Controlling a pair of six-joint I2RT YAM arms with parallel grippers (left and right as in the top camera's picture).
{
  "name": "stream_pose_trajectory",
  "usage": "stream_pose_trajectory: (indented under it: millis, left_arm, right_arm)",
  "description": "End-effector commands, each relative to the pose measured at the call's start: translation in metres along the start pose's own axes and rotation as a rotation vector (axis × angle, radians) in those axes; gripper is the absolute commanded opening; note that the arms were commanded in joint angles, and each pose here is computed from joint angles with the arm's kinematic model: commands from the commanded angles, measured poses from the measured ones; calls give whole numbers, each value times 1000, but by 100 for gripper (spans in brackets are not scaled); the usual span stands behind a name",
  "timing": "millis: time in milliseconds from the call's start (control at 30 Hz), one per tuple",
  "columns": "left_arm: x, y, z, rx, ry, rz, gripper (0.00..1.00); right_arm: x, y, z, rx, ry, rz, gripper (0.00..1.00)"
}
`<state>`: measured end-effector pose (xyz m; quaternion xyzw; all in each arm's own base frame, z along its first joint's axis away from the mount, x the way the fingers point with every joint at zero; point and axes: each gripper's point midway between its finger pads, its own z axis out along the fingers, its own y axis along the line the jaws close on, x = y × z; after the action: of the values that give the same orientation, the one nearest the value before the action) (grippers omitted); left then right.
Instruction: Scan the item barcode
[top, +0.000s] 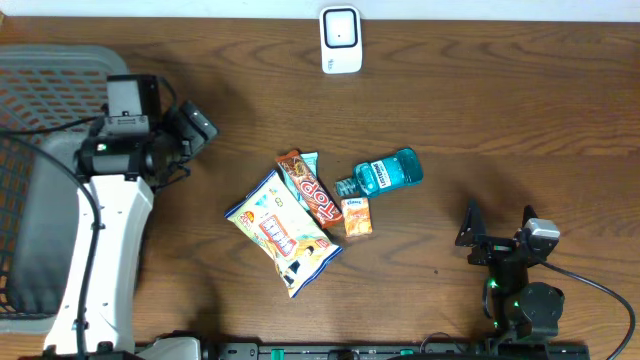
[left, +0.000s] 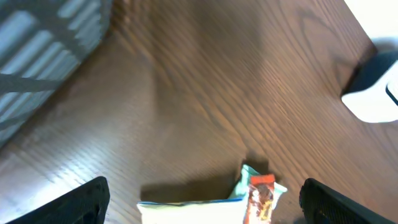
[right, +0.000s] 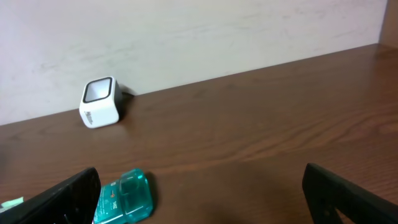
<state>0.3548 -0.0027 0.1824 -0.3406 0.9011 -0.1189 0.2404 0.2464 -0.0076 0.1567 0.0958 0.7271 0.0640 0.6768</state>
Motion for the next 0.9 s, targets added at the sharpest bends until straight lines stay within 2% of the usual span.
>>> stream_pose_trajectory:
  millis: [0,367,633,867]
  left_arm:
    - [46,-8,29,5,166,38,98]
    - [84,-46,27,57,187,189,98]
    - [84,-46,28,21,146,223,98]
    - [77,-55,14,68,106,281,98]
  right_arm:
    - [-1,-1,0,5,-4,1,99]
    - [-1,-1,0,5,-4,1,99]
    - [-1,-1,0,5,-4,1,99]
    - [-1,-1,0,5,-4,1,99]
